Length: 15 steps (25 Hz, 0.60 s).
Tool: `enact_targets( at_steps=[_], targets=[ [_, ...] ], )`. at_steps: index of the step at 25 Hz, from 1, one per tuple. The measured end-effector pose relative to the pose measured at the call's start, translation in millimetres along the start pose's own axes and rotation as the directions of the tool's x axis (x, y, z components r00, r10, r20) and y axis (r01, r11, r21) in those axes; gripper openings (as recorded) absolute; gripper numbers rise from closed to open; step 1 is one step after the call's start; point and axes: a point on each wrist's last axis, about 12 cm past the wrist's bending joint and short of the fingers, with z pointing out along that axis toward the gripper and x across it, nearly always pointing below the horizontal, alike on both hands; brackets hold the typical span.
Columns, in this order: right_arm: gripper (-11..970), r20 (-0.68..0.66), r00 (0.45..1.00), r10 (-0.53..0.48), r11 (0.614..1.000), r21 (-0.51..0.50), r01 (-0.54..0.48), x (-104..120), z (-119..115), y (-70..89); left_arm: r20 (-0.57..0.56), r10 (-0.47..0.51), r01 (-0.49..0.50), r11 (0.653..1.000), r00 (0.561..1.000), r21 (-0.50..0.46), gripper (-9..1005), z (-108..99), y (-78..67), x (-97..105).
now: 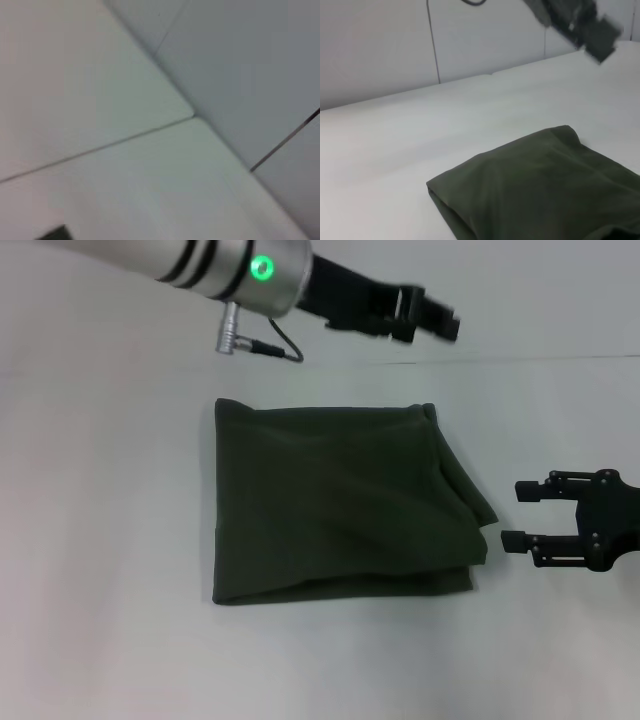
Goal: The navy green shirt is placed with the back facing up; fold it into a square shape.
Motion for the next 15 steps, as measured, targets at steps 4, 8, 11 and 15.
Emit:
enact_targets(
  at_steps=[4, 8, 11, 15],
  targets=[
    [765, 0.030, 0.999, 0.013, 1.000, 0.005, -0.014, -1.9, -3.1, -0.1, 0.170, 0.004, -0.027, 0.990, 0.985, 0.136, 549, -24.5, 18.8, 13.4],
    [765, 0.097, 0.995, 0.034, 0.999, 0.018, -0.036, -7.2, -11.5, -1.2, 0.307, 0.017, -0.082, 0.976, 0.952, 0.200, 702, -45.6, 42.6, 41.2],
    [765, 0.172, 0.984, 0.050, 0.997, 0.048, -0.059, -12.9, -18.9, -4.0, 0.396, 0.072, -0.162, 0.967, 0.916, 0.199, 793, -55.6, 59.8, 72.8],
    [766, 0.301, 0.949, 0.092, 0.987, 0.102, -0.128, -22.3, -25.8, -10.2, 0.460, 0.139, -0.221, 0.967, 0.877, 0.129, 850, -62.1, 77.9, 110.0]
  ],
)
